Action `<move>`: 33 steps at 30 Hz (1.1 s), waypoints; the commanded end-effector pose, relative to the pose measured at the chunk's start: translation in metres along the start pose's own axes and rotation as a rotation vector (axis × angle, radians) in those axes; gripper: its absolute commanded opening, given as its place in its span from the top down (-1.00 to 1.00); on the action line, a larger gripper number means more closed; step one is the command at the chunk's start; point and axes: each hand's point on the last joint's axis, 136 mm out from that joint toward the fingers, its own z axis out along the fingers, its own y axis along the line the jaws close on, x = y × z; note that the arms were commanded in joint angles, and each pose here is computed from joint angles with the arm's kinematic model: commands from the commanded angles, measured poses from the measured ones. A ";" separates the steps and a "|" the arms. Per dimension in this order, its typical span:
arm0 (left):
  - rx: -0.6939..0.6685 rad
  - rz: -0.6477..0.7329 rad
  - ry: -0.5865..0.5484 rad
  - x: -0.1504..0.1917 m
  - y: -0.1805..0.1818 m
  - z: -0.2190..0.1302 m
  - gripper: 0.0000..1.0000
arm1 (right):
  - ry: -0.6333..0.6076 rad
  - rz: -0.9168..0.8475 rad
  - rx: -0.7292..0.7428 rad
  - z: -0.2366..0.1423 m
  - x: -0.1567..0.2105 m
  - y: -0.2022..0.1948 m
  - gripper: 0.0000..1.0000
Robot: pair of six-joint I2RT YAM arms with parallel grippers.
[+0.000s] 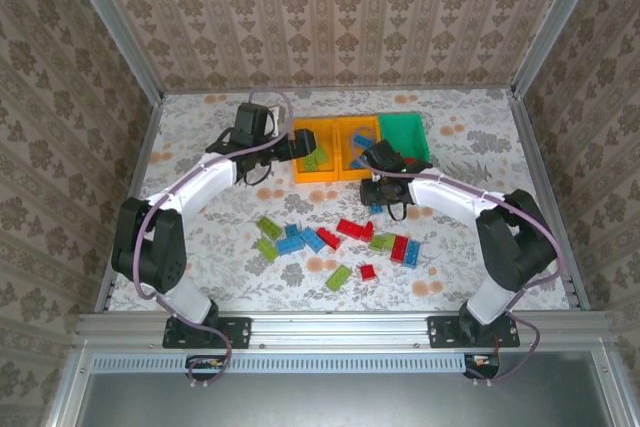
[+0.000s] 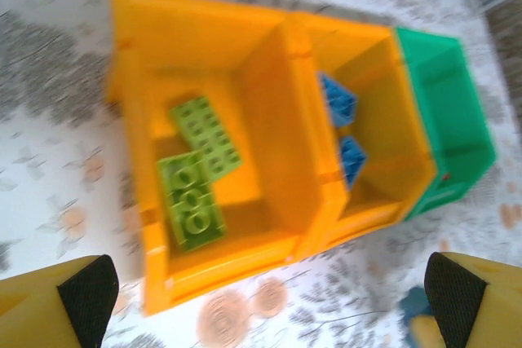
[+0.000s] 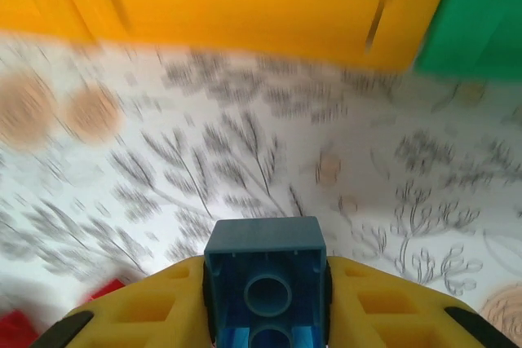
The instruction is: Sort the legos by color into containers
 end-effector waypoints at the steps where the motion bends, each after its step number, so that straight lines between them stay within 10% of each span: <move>1: -0.151 0.054 0.060 0.022 0.029 -0.012 -1.00 | -0.183 0.123 -0.074 -0.024 -0.058 0.008 0.39; 20: -0.503 -0.003 0.346 0.130 0.109 -0.058 -1.00 | -0.237 0.301 -0.021 0.027 -0.145 -0.001 0.29; 33: -0.405 0.123 0.380 0.158 0.104 -0.072 -1.00 | -0.205 0.294 -0.026 0.037 -0.143 0.001 -0.33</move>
